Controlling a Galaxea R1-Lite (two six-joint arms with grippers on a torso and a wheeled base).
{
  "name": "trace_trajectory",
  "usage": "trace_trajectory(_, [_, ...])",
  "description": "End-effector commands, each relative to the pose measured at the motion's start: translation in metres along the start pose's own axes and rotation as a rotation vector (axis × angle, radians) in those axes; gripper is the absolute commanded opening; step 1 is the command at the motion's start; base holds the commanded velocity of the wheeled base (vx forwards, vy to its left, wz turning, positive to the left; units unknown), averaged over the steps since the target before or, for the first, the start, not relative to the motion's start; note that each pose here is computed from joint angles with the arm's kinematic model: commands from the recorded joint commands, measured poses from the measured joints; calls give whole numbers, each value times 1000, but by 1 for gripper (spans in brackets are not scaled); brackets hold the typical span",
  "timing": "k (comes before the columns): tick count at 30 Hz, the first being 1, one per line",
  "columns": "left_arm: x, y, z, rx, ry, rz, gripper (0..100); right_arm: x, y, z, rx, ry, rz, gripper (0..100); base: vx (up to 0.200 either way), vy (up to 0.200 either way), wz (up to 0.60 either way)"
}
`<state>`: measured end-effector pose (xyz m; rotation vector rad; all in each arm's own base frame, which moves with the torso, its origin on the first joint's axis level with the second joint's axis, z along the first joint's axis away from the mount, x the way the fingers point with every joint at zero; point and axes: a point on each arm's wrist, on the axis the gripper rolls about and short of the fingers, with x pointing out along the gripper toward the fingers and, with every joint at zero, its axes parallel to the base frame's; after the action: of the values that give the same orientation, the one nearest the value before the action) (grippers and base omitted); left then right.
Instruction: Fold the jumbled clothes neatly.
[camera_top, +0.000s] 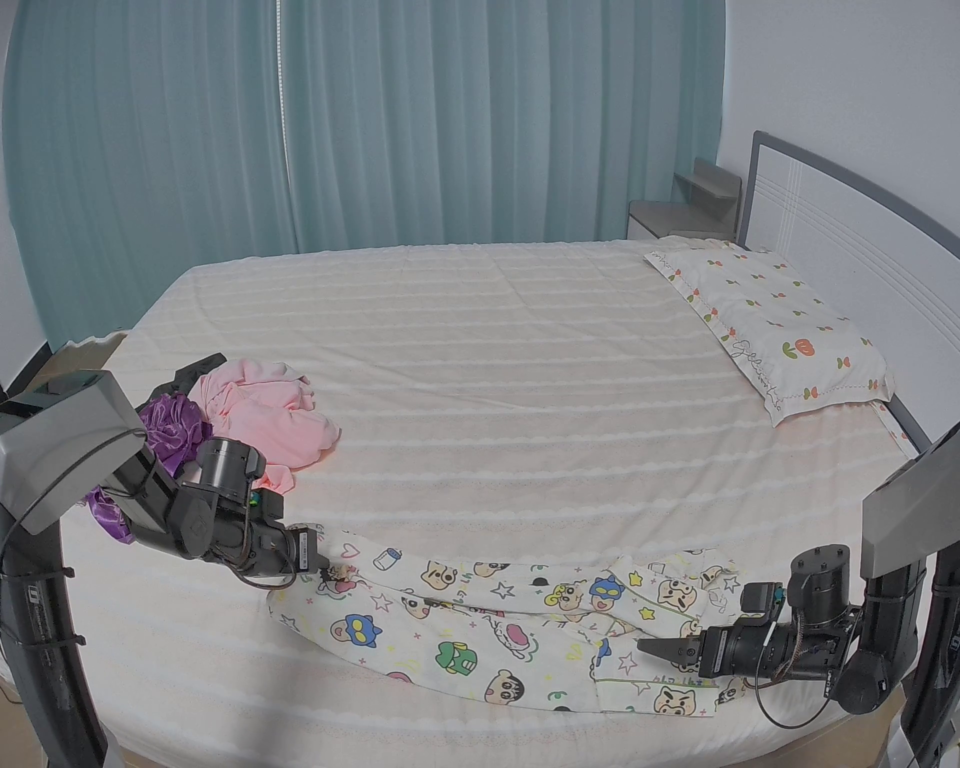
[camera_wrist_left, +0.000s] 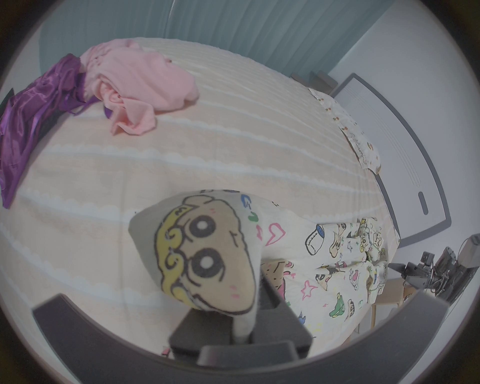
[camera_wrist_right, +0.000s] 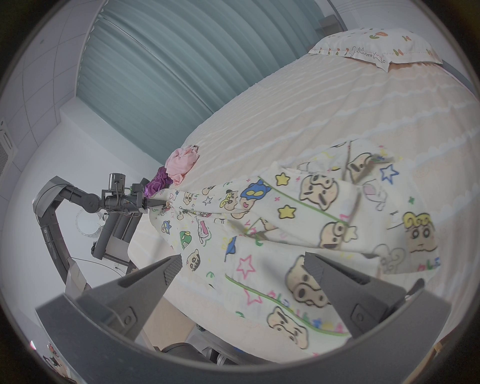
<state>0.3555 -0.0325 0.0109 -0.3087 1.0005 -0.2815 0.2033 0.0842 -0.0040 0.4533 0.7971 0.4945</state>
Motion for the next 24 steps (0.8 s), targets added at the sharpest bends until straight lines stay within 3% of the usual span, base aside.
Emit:
trace_trajectory(1, [-25,9,12,-24,-45,20,0,-6,0,2,3,-22,-1,100,0,0,0])
trace_trajectory(6, [-49,32,22,-85,-95,56,0,-6,-1,3,8,-25,-4,100,0,0,0])
trace_trajectory(12, [-85,80,30,-158,-146,149,0,-6,-2,2,13,-22,-7,100,0,0,0])
trace_trajectory(16, [-116,102,39,-207,-174,200,0,-6,-2,2,14,-21,-8,100,0,0,0])
trace_trajectory(24, [-171,121,54,-251,-232,279,0,-5,-3,2,14,-20,-9,100,0,0,0])
